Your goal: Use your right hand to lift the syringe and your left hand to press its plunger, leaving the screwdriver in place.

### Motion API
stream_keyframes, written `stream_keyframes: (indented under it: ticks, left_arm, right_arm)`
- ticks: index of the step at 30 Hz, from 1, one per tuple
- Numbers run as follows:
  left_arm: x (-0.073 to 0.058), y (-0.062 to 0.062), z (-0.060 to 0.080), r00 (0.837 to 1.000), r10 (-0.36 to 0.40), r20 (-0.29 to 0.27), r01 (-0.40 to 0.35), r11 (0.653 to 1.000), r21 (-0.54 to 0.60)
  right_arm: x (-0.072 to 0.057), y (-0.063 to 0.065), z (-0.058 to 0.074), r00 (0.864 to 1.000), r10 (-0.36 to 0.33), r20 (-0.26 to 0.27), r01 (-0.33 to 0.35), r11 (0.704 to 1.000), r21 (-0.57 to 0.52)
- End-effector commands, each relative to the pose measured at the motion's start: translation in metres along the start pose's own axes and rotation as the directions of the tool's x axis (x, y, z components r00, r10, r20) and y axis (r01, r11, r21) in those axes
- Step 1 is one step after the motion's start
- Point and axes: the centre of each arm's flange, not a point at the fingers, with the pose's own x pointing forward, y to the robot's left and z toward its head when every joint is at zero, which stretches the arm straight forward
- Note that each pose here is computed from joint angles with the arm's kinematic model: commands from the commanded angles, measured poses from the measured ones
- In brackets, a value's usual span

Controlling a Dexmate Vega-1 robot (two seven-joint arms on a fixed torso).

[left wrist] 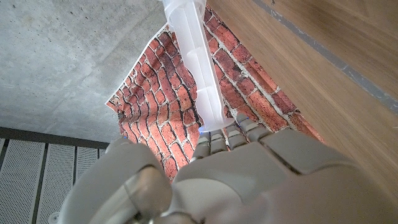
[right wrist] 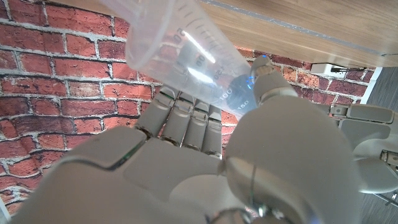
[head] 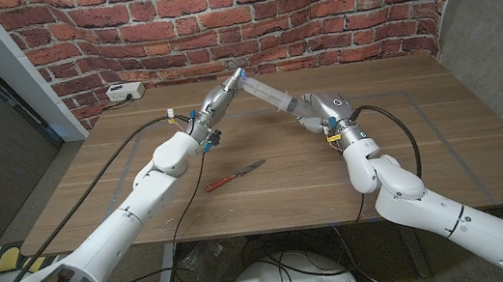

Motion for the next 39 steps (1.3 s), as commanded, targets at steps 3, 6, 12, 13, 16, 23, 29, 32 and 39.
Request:
stream_keyframes:
  ticks: [3,6,12,13,16,23,29,32,39]
  left_arm:
    - [0.006,-0.007,0.000,0.999,-0.035,-0.006,0.035,0.999,0.001]
    - [0.008,-0.008,0.001,0.999,-0.039,-0.005,0.039,0.999,0.002]
    - [0.010,-0.010,0.002,0.999,-0.048,-0.003,0.048,0.999,0.005]
    - [0.011,-0.010,0.002,0.999,-0.049,-0.002,0.049,0.999,0.005]
    - [0.012,-0.011,0.002,0.999,-0.051,0.000,0.051,0.999,0.005]
    - [0.015,-0.016,0.001,0.998,-0.061,0.003,0.061,0.998,-0.003]
    - [0.017,-0.020,0.002,0.997,-0.073,0.005,0.073,0.997,0.001]
    - [0.019,-0.023,0.001,0.997,-0.082,0.004,0.082,0.997,-0.002]
    - [0.021,-0.029,-0.001,0.995,-0.101,-0.001,0.101,0.995,-0.012]
  right_arm:
    - [0.008,-0.004,0.007,0.999,-0.030,0.027,0.030,1.000,0.003]
    - [0.009,-0.004,0.008,0.999,-0.027,0.030,0.027,1.000,0.003]
    - [0.011,-0.003,0.009,0.999,-0.022,0.030,0.022,1.000,0.003]
    - [0.011,-0.003,0.009,0.999,-0.021,0.031,0.021,1.000,0.004]
    - [0.012,-0.003,0.008,0.999,-0.022,0.029,0.022,1.000,0.003]
    - [0.013,-0.004,0.007,1.000,-0.015,0.024,0.015,1.000,0.002]
    - [0.014,-0.004,0.006,1.000,-0.009,0.020,0.009,1.000,0.003]
    - [0.015,-0.004,0.005,1.000,-0.007,0.020,0.007,1.000,0.005]
    - [0.018,-0.003,0.005,1.000,-0.006,0.021,0.005,1.000,0.012]
